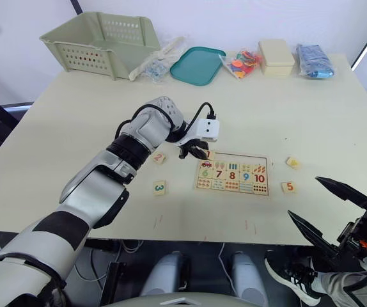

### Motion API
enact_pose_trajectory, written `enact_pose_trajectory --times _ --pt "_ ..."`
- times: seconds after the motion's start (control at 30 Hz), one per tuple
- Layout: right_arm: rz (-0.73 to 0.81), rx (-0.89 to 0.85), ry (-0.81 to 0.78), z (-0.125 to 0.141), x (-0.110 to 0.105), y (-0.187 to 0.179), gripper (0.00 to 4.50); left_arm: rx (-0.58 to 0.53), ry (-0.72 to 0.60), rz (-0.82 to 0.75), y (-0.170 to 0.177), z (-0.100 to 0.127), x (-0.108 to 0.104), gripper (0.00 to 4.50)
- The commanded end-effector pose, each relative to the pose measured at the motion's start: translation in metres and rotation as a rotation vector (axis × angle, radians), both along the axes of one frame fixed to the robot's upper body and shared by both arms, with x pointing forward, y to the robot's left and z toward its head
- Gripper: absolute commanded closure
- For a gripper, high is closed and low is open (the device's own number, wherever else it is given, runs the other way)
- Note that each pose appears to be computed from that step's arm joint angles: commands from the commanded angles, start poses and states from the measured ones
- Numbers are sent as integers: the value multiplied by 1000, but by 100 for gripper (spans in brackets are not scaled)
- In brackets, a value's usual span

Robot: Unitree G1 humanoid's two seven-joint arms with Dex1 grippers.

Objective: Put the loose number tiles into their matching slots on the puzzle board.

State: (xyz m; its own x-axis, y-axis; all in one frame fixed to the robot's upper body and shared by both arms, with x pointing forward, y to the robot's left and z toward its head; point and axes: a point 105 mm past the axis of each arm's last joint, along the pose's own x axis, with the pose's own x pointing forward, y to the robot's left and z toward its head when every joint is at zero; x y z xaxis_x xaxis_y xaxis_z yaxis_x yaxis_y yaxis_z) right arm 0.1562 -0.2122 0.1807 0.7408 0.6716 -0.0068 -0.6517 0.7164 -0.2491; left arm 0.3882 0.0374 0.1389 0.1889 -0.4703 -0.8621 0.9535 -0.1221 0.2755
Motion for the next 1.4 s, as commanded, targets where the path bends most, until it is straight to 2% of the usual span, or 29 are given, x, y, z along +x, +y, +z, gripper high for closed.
enact_pose_trajectory --times 0.03,1.03,1.1,1.13,1.4 --pt "10 -9 -35 6 -1 4 0 13 -7 -10 1 0 0 357" --pt "6 -4 -35 4 -1 4 0 3 -10 -36 0 4 0 357" --pt "7 -3 -34 4 -1 4 0 0 -17 -35 -1 4 0 253" --pt "7 -3 -34 4 -1 4 0 -4 -20 -36 -1 5 1 225" --pt "9 -2 -39 4 0 5 0 -75 9 -23 6 28 0 225"
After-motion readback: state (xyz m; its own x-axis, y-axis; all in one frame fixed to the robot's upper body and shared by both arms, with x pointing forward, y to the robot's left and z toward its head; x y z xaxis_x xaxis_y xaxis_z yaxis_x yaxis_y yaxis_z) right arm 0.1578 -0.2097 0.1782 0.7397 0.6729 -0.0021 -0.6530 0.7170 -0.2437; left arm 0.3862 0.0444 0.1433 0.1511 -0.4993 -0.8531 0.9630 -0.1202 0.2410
